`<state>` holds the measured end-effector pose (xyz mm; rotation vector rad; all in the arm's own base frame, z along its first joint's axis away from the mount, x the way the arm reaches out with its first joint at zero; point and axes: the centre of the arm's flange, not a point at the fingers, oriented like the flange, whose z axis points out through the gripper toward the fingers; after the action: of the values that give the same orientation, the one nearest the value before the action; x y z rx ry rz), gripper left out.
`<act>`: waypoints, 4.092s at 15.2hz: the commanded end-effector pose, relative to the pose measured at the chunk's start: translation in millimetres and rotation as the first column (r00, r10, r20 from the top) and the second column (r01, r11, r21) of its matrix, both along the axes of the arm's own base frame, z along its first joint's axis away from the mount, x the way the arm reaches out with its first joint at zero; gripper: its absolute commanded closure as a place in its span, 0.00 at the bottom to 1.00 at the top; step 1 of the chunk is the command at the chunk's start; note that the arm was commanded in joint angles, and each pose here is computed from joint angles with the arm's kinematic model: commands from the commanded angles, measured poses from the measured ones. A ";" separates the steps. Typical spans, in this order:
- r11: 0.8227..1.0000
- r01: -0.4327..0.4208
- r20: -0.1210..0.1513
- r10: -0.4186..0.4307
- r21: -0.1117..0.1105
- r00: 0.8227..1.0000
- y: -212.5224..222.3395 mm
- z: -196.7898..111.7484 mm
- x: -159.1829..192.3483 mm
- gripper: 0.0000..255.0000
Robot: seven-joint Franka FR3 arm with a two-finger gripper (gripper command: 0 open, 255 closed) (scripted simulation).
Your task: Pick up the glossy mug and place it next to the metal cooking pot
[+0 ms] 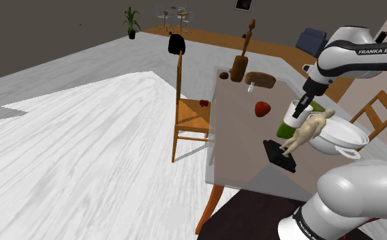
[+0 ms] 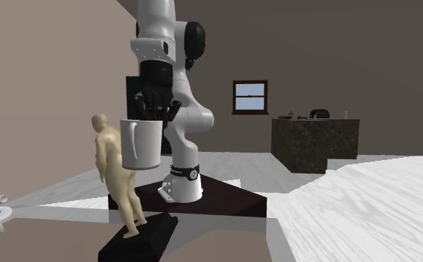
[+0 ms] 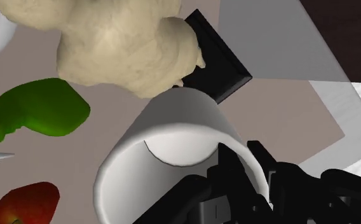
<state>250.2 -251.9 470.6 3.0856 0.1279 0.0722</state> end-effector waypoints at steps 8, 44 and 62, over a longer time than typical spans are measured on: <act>1.000 0.000 -0.005 0.001 0.004 1.000 -73.4 -2.6 -95.4 1.00; 1.000 0.000 -0.005 0.001 0.004 1.000 -202.7 -108.0 -260.1 1.00; 1.000 0.000 -0.005 0.001 0.004 1.000 -202.7 -203.0 -260.1 1.00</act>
<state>-8.9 -463.0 281.1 3.0633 0.1266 0.0669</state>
